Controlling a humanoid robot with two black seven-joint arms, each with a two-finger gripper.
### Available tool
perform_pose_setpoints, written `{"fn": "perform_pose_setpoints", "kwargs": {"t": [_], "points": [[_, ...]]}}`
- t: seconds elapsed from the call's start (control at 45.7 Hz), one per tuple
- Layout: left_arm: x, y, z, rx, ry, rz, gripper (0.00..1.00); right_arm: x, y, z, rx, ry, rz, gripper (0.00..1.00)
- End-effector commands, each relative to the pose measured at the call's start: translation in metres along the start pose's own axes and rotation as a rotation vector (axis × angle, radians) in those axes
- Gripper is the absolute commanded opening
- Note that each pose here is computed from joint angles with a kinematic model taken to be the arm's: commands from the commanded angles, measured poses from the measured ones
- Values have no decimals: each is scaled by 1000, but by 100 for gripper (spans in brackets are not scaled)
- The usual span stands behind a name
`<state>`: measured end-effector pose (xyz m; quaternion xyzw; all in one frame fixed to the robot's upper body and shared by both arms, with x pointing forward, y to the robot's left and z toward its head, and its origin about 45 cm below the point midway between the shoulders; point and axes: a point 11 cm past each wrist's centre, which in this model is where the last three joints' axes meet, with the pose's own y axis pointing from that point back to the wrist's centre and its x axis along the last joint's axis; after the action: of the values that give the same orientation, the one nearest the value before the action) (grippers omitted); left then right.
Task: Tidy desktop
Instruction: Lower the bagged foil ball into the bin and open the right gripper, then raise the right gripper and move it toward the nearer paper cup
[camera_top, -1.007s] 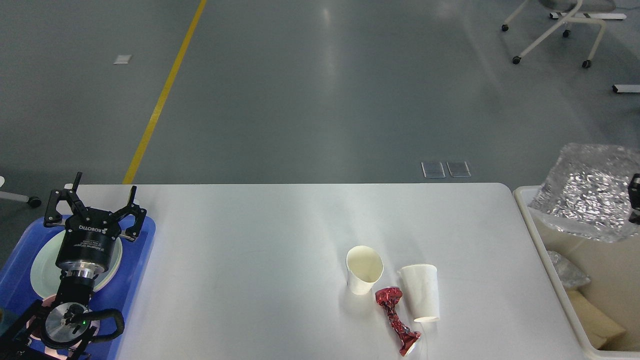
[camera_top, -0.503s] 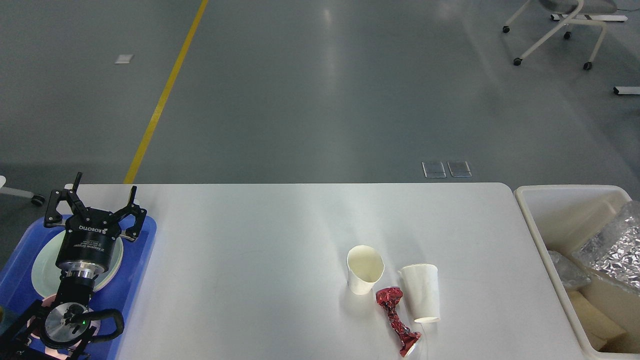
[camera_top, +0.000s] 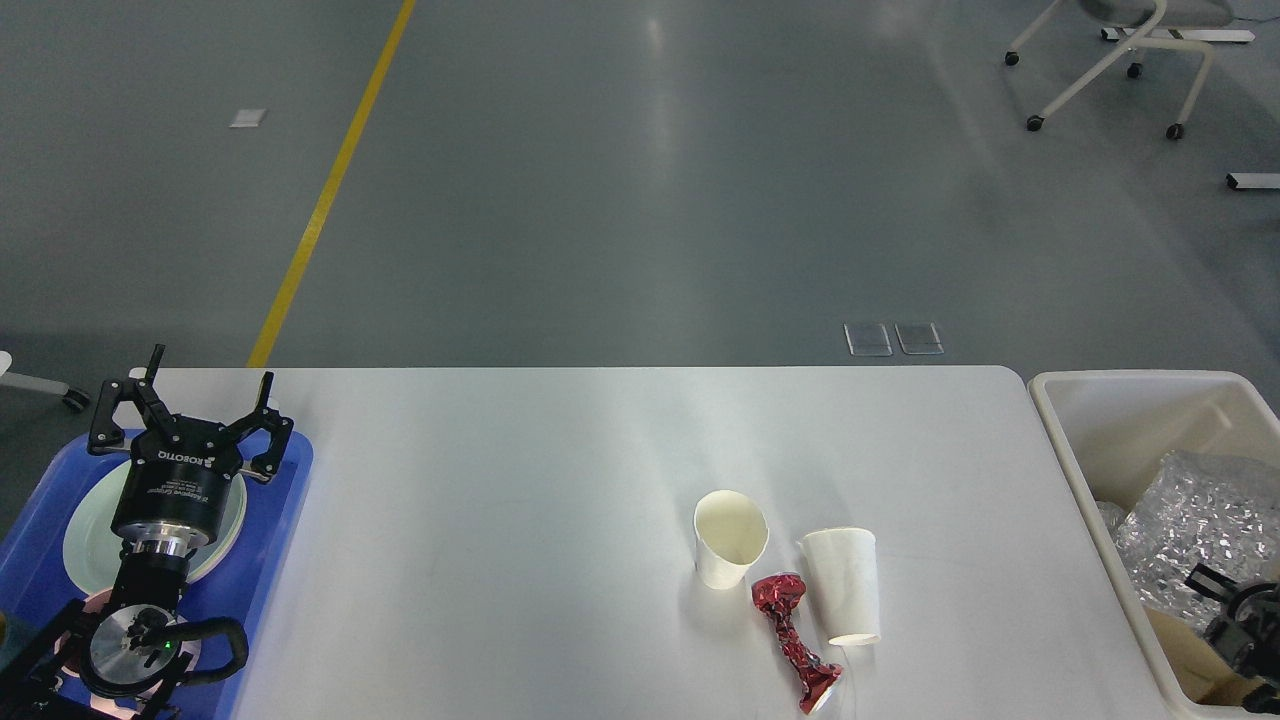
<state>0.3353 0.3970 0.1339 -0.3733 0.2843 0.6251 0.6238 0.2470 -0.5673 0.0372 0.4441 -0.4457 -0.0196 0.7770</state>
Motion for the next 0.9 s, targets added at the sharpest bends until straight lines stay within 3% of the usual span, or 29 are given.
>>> {"fn": "perform_pose_setpoints", "kwargs": {"t": [0.0, 0.197, 0.219, 0.241, 0.263, 0.394, 0.876], "points": [[0, 0, 0, 0, 0, 0, 96, -8, 0, -2, 3, 6, -11, 0], [0, 0, 0, 0, 0, 0, 96, -11, 0, -5, 7, 14, -16, 0], [0, 0, 0, 0, 0, 0, 96, -11, 0, -5, 7, 15, -11, 6], [0, 0, 0, 0, 0, 0, 96, -8, 0, -5, 9, 3, 2, 41], [0, 0, 0, 0, 0, 0, 96, -6, 0, -4, 8, -3, 22, 61], [0, 0, 0, 0, 0, 0, 96, 5, 1, -5, 11, -7, 135, 98], [0, 0, 0, 0, 0, 0, 96, 16, 3, -9, 22, 0, 107, 100]]}}
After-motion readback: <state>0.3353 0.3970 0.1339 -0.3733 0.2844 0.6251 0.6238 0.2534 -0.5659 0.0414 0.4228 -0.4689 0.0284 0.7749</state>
